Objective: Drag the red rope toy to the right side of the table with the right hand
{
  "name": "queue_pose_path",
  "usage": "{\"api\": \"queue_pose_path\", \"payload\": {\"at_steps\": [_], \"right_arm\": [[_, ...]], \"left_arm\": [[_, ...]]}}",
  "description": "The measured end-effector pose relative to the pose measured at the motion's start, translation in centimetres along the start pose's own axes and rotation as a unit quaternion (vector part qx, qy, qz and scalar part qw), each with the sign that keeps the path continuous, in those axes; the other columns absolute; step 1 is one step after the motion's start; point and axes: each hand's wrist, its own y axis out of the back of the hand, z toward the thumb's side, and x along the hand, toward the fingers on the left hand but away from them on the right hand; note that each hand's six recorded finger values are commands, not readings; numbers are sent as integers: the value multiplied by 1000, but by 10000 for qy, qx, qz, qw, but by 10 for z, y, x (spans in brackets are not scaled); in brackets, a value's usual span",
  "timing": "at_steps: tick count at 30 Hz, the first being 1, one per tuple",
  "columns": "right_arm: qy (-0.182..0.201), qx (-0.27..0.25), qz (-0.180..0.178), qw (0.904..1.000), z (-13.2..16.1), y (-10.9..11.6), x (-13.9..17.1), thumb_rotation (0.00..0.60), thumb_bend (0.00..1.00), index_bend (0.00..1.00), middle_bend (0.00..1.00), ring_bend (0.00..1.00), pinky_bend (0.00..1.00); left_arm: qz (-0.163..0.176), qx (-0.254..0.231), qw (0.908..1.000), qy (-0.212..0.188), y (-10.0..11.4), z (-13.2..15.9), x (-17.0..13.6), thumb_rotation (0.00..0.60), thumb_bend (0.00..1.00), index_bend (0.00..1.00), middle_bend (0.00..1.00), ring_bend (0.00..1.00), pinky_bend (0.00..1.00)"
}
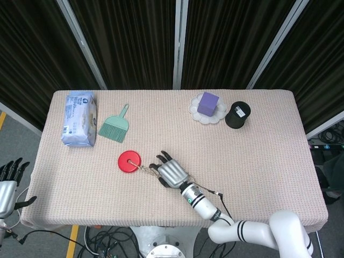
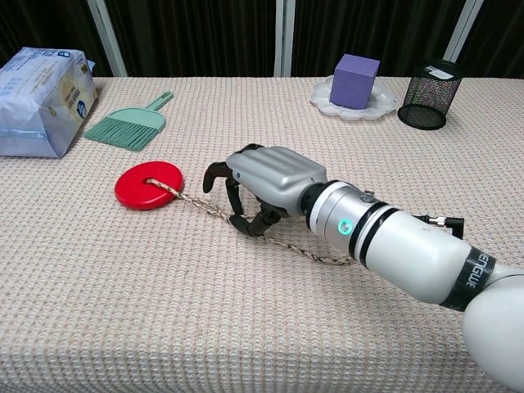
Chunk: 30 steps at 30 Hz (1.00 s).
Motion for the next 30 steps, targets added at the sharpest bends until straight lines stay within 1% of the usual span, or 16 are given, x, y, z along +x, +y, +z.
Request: {"api": "queue_pose_path", "payload": {"at_steps": [6,14,20,30], "right_arm": [[6,34,82,10000,0,-4,0,600,374,277,524,122,0],[10,-120,131,9998,4,-5,2,600,378,289,577,136,0],[-35,-36,249,9997,1,-9,3,600,383,289,597,142,0],[-48,-4,134,9999,0,-2,5,600,445,315,643,171,0]], "left_arm": [[-23,13,10000,35,-2,-2,-4,600,69,110,34,0,101],[-26,-2,10000,39,-2,-3,-4,600,70,111,34,0,102],[-56,-3,10000,22,-4,-2,-5,600,69,110,34,0,101],[-54,-10,10000,-4,-3,0,-4,600,69,111,35,0,101]]}}
